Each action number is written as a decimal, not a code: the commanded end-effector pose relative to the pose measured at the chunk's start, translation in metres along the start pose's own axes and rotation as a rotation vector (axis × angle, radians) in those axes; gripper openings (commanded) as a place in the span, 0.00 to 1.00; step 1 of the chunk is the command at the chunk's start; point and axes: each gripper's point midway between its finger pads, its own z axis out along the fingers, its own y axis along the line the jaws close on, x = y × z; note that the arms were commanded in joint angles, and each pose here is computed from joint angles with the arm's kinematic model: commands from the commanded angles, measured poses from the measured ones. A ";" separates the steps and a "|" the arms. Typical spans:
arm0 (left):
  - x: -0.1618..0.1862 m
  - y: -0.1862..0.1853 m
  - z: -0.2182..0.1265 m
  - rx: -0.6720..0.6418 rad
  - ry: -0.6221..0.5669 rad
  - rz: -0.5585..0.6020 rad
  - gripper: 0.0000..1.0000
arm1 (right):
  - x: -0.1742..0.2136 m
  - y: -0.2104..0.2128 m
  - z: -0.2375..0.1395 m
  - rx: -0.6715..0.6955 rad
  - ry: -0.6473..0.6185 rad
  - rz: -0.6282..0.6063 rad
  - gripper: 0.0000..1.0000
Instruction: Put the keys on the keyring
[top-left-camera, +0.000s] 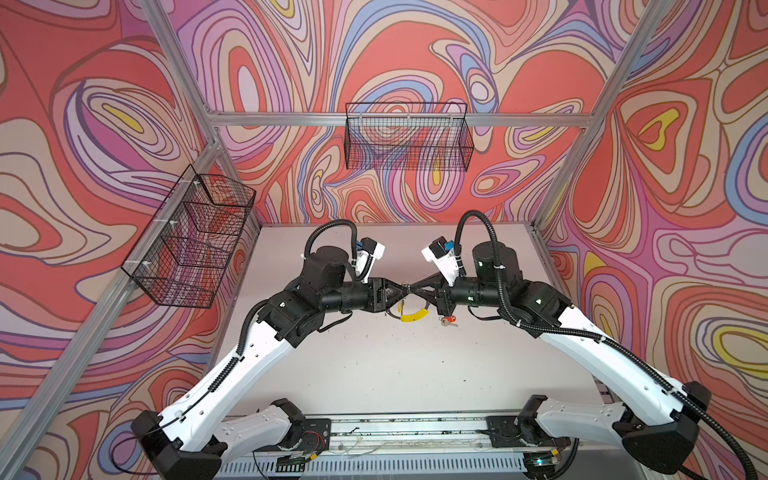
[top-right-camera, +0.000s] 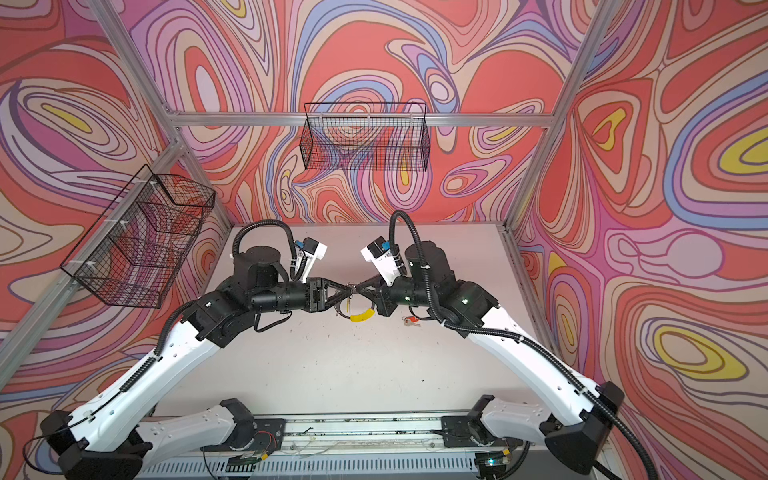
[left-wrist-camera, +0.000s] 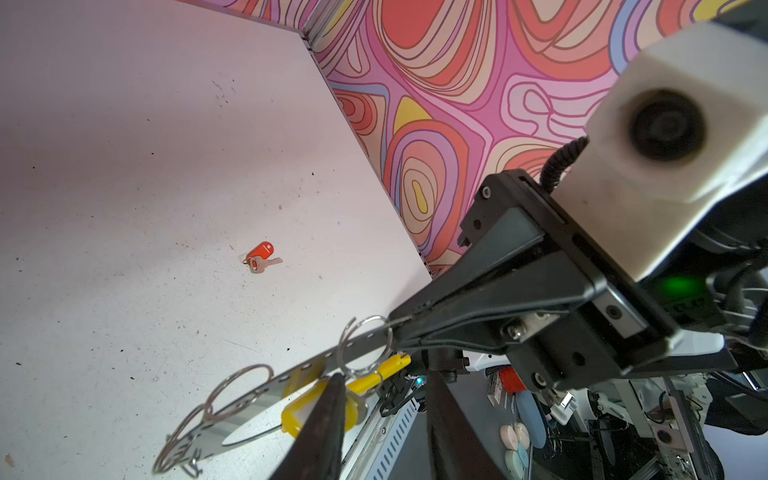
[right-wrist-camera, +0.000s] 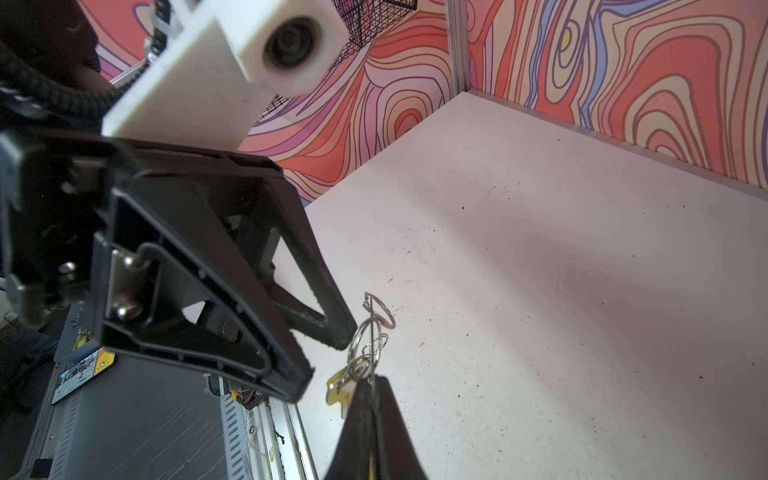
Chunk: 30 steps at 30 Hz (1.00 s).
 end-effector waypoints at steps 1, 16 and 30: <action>-0.004 -0.001 0.000 0.017 -0.013 -0.006 0.35 | -0.004 0.007 -0.005 -0.015 -0.028 -0.024 0.00; -0.005 -0.006 0.001 0.050 -0.008 -0.027 0.33 | -0.002 0.007 -0.004 -0.023 -0.033 -0.021 0.00; -0.005 0.007 -0.006 0.021 -0.036 -0.072 0.33 | -0.004 0.008 -0.004 -0.031 -0.041 -0.019 0.00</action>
